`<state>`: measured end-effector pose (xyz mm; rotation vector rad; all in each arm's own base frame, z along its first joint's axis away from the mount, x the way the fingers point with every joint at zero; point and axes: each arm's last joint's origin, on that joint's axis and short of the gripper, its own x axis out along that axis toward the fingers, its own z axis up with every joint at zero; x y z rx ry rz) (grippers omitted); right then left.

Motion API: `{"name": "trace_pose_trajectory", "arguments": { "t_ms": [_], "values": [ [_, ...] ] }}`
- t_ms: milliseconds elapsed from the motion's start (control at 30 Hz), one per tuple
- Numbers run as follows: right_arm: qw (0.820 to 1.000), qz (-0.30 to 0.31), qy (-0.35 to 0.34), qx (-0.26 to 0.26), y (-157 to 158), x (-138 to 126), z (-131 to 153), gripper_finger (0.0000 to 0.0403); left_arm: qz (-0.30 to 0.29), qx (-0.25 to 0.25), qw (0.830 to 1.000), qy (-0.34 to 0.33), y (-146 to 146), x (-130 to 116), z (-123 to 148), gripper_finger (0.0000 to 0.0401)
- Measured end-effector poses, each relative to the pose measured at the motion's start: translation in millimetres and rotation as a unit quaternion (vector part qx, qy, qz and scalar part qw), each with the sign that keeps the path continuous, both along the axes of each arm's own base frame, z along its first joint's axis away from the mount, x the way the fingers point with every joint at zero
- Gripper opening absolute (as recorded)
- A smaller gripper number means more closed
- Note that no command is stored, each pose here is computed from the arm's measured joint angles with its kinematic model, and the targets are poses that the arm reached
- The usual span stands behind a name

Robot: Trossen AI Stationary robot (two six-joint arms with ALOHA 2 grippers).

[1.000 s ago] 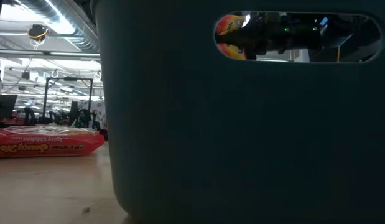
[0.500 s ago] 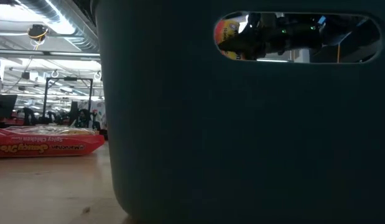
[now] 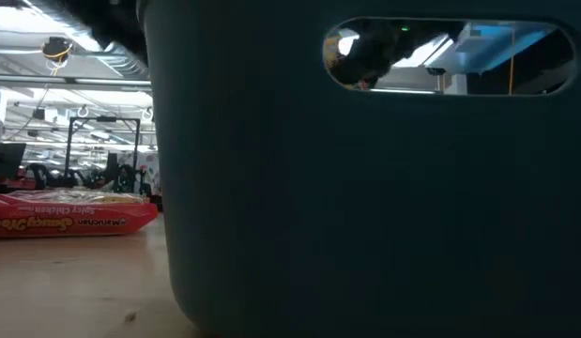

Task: Sort Maruchan noodles
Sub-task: Put the yellow noodle pack into the yellow bin

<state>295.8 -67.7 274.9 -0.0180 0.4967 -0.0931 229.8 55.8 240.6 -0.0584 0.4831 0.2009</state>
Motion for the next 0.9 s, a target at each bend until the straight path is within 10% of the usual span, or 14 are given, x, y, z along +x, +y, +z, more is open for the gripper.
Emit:
{"name": "trace_pose_trajectory", "arguments": {
  "t_ms": [367, 900],
  "values": [
    [0.977, 0.038, 0.209, 0.005, -15.8, 65.2, 4.7, 0.0035, -0.014, -0.050, 0.996, -0.079, -23.7, -25.8, -58.2, 0.0099],
    [0.936, 0.048, 0.348, 0.017, -24.1, 95.3, -55.5, 0.0041, -0.023, -0.028, 0.996, -0.086, -23.8, -25.6, -56.9, 0.0099]
  ]
}}
